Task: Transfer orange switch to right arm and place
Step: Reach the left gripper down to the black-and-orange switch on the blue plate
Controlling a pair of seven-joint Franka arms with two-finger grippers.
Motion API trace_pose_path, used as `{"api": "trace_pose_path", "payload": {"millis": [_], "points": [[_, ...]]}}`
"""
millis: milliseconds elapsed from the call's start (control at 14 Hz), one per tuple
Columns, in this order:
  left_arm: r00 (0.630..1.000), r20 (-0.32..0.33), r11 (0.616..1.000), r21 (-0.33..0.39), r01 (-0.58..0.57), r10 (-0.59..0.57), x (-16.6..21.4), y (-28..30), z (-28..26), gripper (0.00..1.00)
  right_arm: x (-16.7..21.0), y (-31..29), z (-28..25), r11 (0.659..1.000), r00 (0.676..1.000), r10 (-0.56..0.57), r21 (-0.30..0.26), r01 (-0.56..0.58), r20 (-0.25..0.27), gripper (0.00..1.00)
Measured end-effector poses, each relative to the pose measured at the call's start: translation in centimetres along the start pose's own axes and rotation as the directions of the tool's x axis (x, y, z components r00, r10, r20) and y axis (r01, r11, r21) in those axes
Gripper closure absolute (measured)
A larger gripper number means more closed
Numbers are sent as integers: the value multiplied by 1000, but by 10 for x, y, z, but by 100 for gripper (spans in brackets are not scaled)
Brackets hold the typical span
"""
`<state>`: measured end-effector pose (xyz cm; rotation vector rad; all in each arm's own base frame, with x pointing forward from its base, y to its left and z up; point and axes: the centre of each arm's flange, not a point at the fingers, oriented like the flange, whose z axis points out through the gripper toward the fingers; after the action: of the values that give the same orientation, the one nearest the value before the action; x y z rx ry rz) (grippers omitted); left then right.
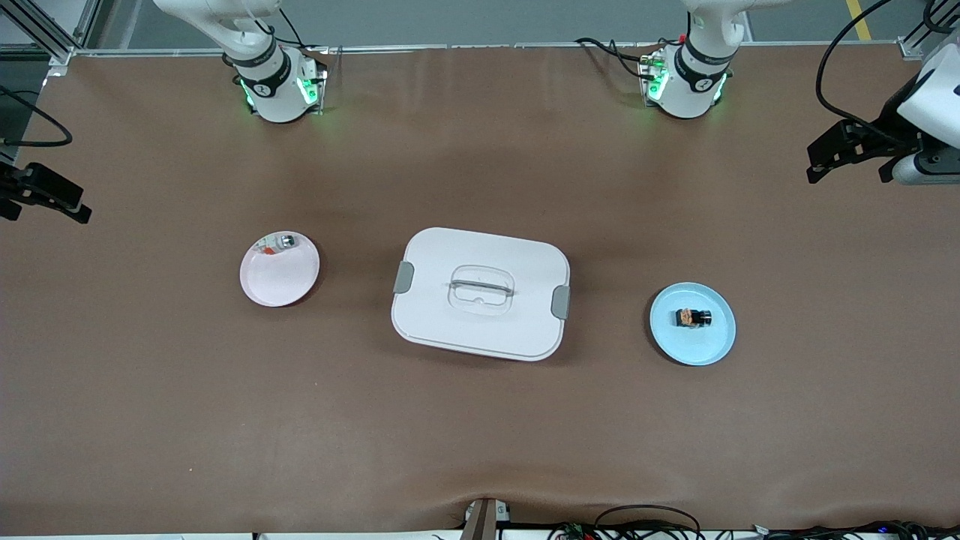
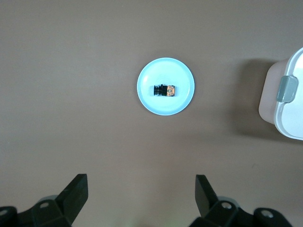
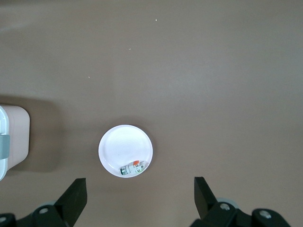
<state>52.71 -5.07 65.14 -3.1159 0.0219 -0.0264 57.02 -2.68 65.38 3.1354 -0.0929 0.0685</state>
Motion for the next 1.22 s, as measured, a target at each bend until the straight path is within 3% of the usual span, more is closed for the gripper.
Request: {"api": "trace_pose_path", "payload": {"millis": [573, 1218], "points": [[1000, 19, 1000, -3, 3, -3, 6, -2, 10, 0, 0, 0, 0, 1000, 1000, 0, 0, 0, 0, 0], [999, 32, 999, -46, 2, 0, 79, -3, 139, 0, 0, 0, 0, 1000, 1000, 0, 0, 0, -1, 0]]}}
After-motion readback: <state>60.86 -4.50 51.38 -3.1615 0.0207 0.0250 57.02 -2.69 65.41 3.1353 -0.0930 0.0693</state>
